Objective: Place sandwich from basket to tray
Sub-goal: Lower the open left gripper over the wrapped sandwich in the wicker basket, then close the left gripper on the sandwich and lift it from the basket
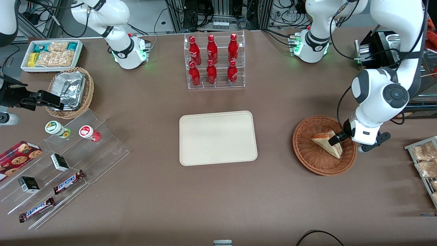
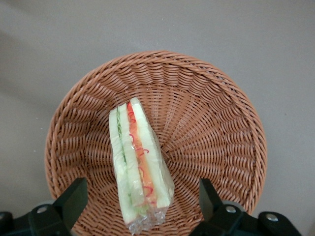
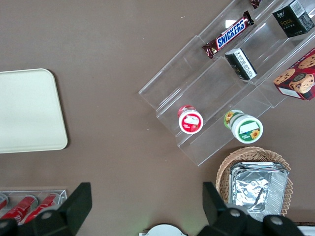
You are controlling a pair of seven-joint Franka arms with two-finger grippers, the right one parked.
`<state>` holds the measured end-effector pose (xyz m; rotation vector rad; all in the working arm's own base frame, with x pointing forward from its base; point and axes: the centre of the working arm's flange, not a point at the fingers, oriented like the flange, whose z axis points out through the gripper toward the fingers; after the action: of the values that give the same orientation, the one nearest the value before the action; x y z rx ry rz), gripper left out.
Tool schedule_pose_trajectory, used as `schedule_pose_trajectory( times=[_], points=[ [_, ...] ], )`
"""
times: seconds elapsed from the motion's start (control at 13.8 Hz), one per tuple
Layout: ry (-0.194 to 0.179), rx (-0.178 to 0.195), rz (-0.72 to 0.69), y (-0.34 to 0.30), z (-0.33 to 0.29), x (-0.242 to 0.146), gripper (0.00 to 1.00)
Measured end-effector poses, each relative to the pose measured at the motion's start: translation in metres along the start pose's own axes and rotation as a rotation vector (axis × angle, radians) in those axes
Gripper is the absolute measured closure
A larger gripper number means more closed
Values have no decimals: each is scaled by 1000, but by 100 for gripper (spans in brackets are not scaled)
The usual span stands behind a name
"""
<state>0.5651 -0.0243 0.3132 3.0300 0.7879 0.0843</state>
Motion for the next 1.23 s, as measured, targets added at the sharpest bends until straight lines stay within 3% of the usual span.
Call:
schedule_pose_trajectory(
  times=[1.23],
  points=[
    [-39, 23, -73, 1, 54, -11, 4]
  ],
)
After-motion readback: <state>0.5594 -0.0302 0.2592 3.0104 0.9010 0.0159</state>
